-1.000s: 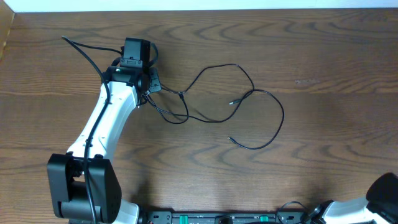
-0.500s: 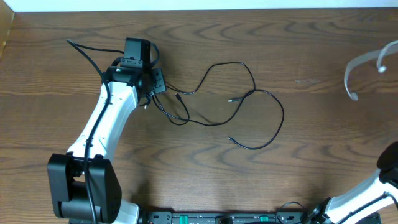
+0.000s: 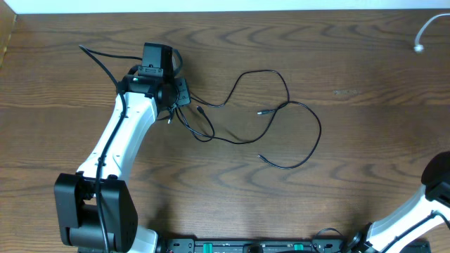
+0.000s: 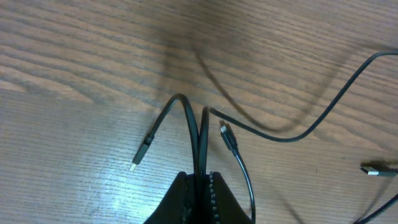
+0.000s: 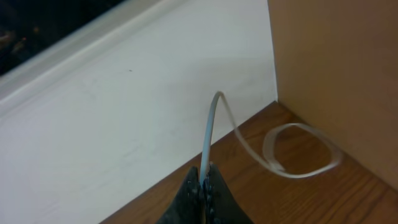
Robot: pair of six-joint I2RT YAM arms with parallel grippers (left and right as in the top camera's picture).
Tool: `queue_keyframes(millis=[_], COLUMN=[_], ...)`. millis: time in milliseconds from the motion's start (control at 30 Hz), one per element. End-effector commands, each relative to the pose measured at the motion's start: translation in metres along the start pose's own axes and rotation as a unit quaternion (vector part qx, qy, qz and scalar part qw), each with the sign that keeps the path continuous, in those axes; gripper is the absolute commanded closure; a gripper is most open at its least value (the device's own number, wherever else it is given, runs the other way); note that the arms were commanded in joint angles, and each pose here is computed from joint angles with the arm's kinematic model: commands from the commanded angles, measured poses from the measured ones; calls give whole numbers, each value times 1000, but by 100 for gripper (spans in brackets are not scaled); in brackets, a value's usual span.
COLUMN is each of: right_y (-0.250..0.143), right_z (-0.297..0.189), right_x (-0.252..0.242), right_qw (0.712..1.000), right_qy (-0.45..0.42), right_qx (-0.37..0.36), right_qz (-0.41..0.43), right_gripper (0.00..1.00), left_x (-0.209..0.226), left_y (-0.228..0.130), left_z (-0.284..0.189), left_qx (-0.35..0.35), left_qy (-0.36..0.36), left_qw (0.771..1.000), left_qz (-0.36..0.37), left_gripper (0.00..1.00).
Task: Untangle cables
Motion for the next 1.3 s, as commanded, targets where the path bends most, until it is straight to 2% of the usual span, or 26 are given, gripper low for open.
queue_keyframes(millis=[0,100,200,267,300,367,400,433,567,700,933,1033,1167,1200,1267], right_y=[-48,-89,-122,-136,-140,-141,-138,-135,-116,-98,-101,-122,-150,-164,-179], right_z=[50,83,104,110,110,109,107,104,79,40,-36,-61,-85,-98,-110], right_x=[-21,-37,-49,-53,-54,-54,-53,-51,-41,-11,61,97,139,161,183], right_qw=[998,993,987,984,983,982,983,983,984,983,950,919,871,840,809], right_qy=[-22,-36,-44,-46,-48,-47,-45,-44,-37,17,178,250,342,390,427], right_qx=[59,108,148,167,174,178,176,175,172,183,241,288,322,326,327], right_qz=[20,28,35,39,40,34,30,27,18,-22,-91,-97,-146,-192,-237], right_gripper=[99,98,94,74,55,24,10,1,1,1,1,1,1,1,1], left_x=[-1,-1,-1,-1,-1,-1,-1,-1,-1,-10,-51,-64,-68,-68,-67], left_y=[0,0,0,0,0,0,0,0,0,4,17,26,31,28,25], left_z=[2,2,2,2,2,2,2,2,2,-2,-56,-104,-156,-176,-192], left_qx=[2,2,2,2,2,2,2,2,1,-8,-74,-141,-215,-237,-248], left_qy=[-1,-1,-1,-1,-1,-1,-1,-1,-2,-32,-172,-218,-236,-244,-253], left_qw=[1000,1000,1000,1000,1000,1000,1000,1000,1000,998,976,957,937,930,927], left_qz=[7,7,7,7,7,7,7,7,16,56,109,128,142,141,125], left_gripper=[92,93,93,93,93,93,93,92,93,92,92,92,92,92,92])
Point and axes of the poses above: each gripper's point midway between its finger pads, its own z axis out along the fingers, its own x axis along the line the jaws close on, y = z × x, the point moved 4 cm from there along -z, back along the fingers, and after that the axes turned 2 degrees about -z, right-handed, at the moved point
